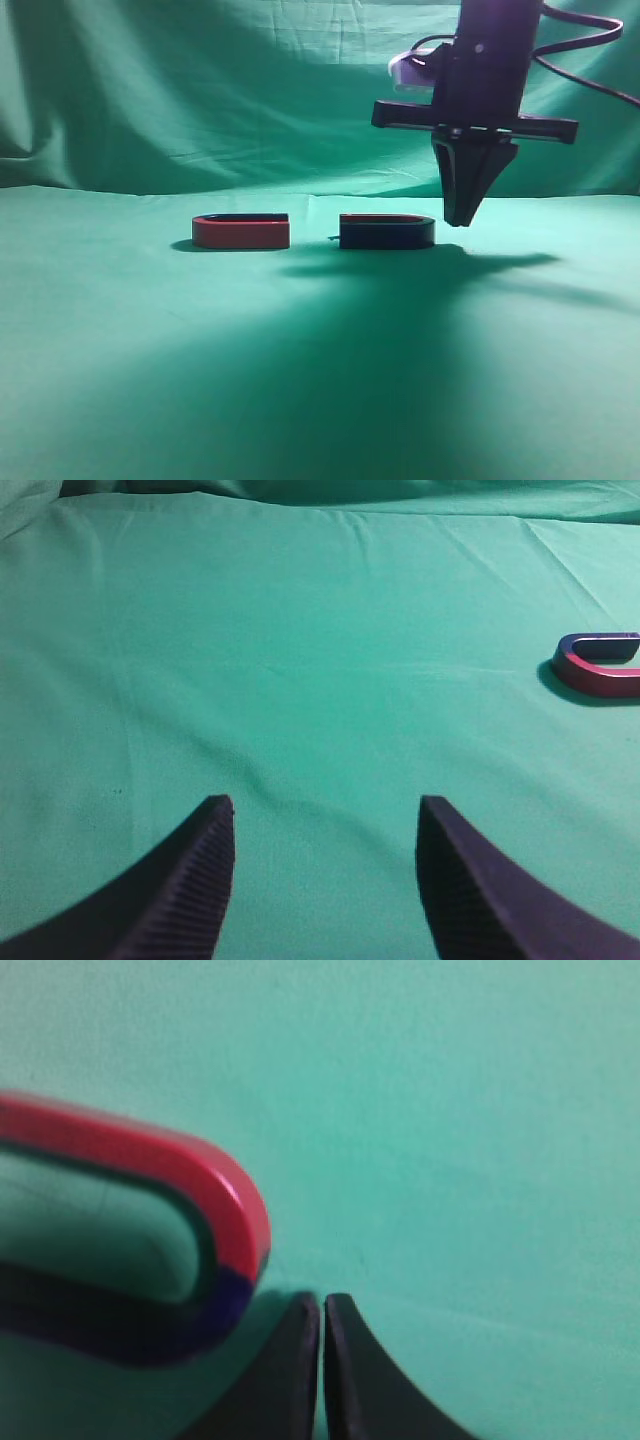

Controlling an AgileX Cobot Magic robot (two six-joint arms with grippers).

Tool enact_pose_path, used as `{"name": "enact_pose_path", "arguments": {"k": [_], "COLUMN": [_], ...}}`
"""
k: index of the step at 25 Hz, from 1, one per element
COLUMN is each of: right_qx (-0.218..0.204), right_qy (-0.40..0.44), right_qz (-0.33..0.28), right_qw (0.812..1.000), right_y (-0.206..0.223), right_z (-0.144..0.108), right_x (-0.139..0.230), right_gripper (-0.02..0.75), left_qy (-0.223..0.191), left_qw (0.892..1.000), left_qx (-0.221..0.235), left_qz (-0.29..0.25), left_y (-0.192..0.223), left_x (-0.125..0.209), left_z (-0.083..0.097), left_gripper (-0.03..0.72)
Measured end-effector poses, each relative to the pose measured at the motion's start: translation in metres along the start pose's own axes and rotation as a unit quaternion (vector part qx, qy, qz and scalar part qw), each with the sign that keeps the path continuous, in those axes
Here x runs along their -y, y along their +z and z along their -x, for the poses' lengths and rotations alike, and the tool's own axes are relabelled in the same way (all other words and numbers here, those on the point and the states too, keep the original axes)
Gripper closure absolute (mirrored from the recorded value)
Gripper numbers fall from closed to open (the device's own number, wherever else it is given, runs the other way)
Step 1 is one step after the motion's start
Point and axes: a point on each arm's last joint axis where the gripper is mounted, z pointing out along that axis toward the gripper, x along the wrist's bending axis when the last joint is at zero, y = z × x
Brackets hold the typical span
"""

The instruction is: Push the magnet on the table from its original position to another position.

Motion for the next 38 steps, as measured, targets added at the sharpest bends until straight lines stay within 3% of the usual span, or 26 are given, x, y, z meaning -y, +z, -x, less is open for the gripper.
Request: {"name": "enact_pose_path", "arguments": {"k": [13,31,34,38], "right_qx": [-0.063,-0.103,-0.098,-0.085], "right_qy": [0.038,0.021,0.004,-0.031], "right_qz": [0.016,0.053,0.053,0.066], "right_qw": [0.997,0.993,0.994,0.994], "right_y": [0.008,0.004,-0.016,-0.077], "right_z": [-0.015,-0.023,-0.024,-0.026], "right_x": [-0.016,-0.023,-0.025,-0.027], "right_gripper": [0.738,0.738,0.738,0.738], "left_qy": [0.0,0.0,0.0,0.0], "left_qw": [1.0,1.0,1.0,1.0], "left_qx": [0.0,0.0,0.0,0.0], "left_qz": [0.0,0.0,0.0,0.0], "left_y": [0.0,0.0,0.0,0.0], "left_x": [0.0,0.0,0.0,0.0], "left_z": [0.0,0.0,0.0,0.0], "left_gripper": [0.316,0.316,0.316,0.316]}}
